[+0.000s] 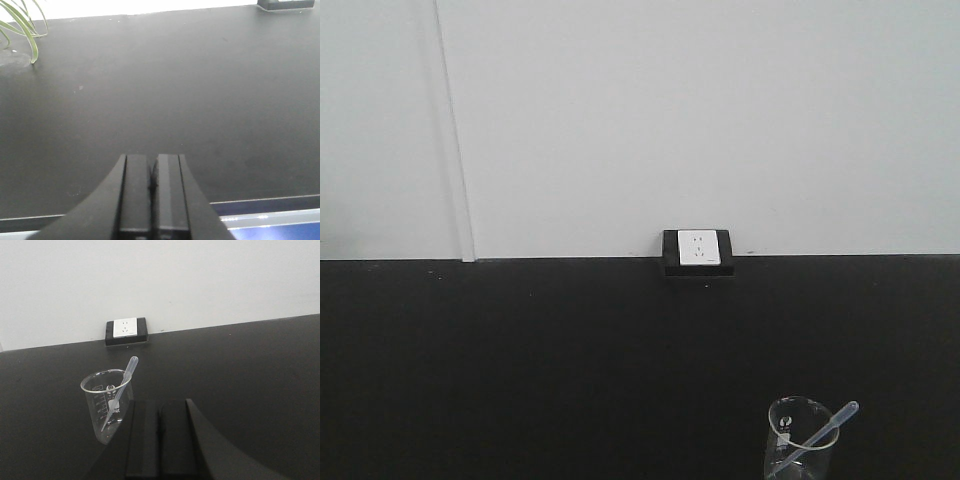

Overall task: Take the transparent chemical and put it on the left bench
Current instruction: 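Move the right gripper down around the transparent pipette in the beaker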

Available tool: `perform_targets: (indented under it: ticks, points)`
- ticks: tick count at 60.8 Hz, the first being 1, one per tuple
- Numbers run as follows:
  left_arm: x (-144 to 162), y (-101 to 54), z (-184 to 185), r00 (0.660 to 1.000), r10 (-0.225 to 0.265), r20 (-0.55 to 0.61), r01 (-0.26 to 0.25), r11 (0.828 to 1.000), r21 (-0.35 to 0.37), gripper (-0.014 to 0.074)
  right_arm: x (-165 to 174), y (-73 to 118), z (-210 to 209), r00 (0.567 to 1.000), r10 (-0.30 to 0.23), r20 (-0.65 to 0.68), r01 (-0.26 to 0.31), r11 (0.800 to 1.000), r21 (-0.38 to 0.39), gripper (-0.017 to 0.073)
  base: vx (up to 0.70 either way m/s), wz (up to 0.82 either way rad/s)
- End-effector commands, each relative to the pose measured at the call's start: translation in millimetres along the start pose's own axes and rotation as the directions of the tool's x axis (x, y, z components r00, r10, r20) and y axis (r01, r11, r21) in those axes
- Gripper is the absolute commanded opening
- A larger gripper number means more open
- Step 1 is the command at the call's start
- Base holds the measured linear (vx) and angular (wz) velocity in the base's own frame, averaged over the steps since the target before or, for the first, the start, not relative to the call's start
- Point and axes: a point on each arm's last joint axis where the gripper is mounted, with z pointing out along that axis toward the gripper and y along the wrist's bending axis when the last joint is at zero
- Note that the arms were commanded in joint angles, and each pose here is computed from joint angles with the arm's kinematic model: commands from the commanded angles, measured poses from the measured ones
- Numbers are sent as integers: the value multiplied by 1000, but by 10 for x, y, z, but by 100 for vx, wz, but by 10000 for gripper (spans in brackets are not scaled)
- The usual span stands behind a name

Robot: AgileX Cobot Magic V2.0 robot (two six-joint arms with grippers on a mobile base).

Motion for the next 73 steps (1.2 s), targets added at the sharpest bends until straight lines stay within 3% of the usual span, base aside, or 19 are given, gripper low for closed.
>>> perform_targets:
  ticks: [1,62,73]
  points:
    - [-28,1,-13,997,-9,81,9,1000,-2,-3,-51,11,1,997,-13,73,14,1000,-12,-8,0,0]
    - [-28,1,-13,997,-9,81,9,1000,-2,-3,-51,11,1,997,-13,73,14,1000,-12,-8,0,0]
    - [-28,1,-13,997,-9,81,9,1000,-2,-3,-114,24,-6,990,-11,143,15,1000,-26,-8,0,0]
